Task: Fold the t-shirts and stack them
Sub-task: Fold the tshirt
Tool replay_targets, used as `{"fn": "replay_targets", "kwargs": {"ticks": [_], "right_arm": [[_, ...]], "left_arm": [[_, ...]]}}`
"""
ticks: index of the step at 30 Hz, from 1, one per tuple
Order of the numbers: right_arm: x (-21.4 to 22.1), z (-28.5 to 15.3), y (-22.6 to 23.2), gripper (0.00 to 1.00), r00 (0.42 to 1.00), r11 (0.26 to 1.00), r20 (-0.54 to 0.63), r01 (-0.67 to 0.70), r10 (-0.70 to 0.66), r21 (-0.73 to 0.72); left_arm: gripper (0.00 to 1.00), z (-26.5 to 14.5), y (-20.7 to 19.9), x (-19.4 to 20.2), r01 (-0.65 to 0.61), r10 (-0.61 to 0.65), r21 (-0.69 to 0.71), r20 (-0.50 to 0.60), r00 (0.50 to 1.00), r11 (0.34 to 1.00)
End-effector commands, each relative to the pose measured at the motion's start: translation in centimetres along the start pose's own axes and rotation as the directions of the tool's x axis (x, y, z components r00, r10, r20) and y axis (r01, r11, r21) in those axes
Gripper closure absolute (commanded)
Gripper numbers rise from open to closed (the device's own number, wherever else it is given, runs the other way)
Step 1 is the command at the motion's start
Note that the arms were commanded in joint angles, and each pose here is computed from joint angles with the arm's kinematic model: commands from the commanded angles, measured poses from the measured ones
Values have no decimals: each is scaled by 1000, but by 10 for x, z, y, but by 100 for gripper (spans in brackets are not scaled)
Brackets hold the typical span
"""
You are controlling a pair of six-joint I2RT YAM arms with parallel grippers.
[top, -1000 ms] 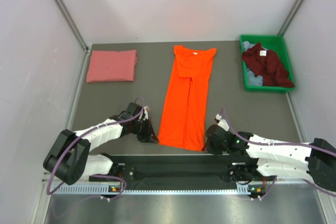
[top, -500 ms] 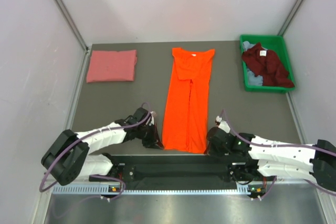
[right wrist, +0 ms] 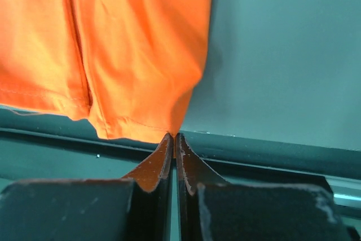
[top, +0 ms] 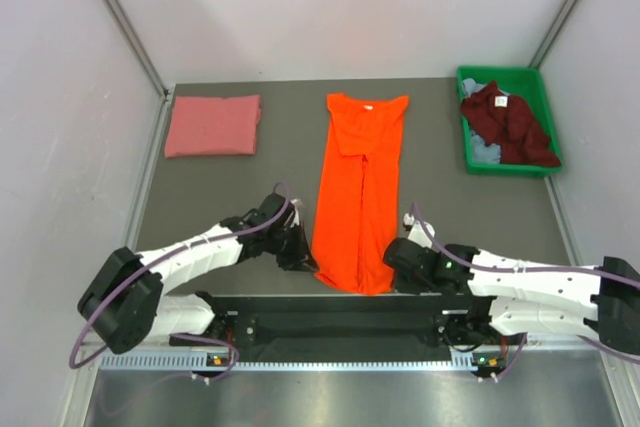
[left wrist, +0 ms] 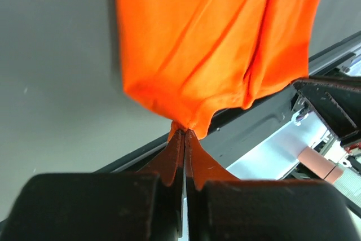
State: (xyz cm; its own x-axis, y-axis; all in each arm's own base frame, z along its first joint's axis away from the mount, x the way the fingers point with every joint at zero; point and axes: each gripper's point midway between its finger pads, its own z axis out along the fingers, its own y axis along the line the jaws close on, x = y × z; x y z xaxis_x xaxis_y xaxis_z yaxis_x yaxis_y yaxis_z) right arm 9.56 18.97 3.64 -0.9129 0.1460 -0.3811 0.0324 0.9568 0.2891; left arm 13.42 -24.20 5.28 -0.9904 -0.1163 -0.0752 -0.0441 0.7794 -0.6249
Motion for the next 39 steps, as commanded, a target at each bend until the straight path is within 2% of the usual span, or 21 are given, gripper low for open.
{"fn": "replay_targets", "kwargs": {"ticks": [1, 6, 12, 14, 18, 20, 21, 28, 30, 32, 39], "right_arm": [[-16, -7, 6, 100, 997, 998, 55, 60, -61, 22], [-37, -4, 6, 100, 993, 995, 74, 83, -87, 63], [-87, -3, 3, 100, 983, 985, 113, 131, -143, 109], [-109, -2, 4, 100, 982, 986, 131, 118, -133, 118], [-143, -1, 4, 100, 971, 973, 137, 173, -195, 155], [-163, 3, 4, 100, 971, 972, 146, 161, -187, 172], [-175, 2, 9, 100, 967, 971, 160, 173, -200, 164], [-234, 17, 6, 100, 958, 957, 178, 185, -226, 222], [-250, 23, 4, 100, 957, 952, 173, 190, -235, 242], [-259, 30, 0, 100, 959, 946, 155, 192, -237, 262], [-307, 32, 5, 100, 945, 938, 202, 195, -258, 285]], "left_arm": [[100, -1, -10, -14, -26, 26, -10, 12, 1000, 1000], [100, 1, -17, -34, -31, 32, -12, 24, 999, 999], [100, -1, -18, -75, -31, 32, -24, 49, 998, 999], [100, -2, -19, -95, -23, 24, -12, 68, 997, 1000], [100, -9, -33, -139, -47, 42, 41, 110, 993, 998], [100, -5, -29, -154, -49, 44, 42, 96, 994, 998], [100, -10, -42, -168, -69, 62, 69, 107, 992, 995], [100, 6, -42, -231, -83, 72, 94, 119, 990, 992], [100, 2, -50, -255, -100, 83, 110, 153, 985, 989], [100, 10, -46, -265, -99, 83, 115, 137, 987, 988], [100, 16, -54, -313, -111, 85, 158, 166, 982, 981]]}}
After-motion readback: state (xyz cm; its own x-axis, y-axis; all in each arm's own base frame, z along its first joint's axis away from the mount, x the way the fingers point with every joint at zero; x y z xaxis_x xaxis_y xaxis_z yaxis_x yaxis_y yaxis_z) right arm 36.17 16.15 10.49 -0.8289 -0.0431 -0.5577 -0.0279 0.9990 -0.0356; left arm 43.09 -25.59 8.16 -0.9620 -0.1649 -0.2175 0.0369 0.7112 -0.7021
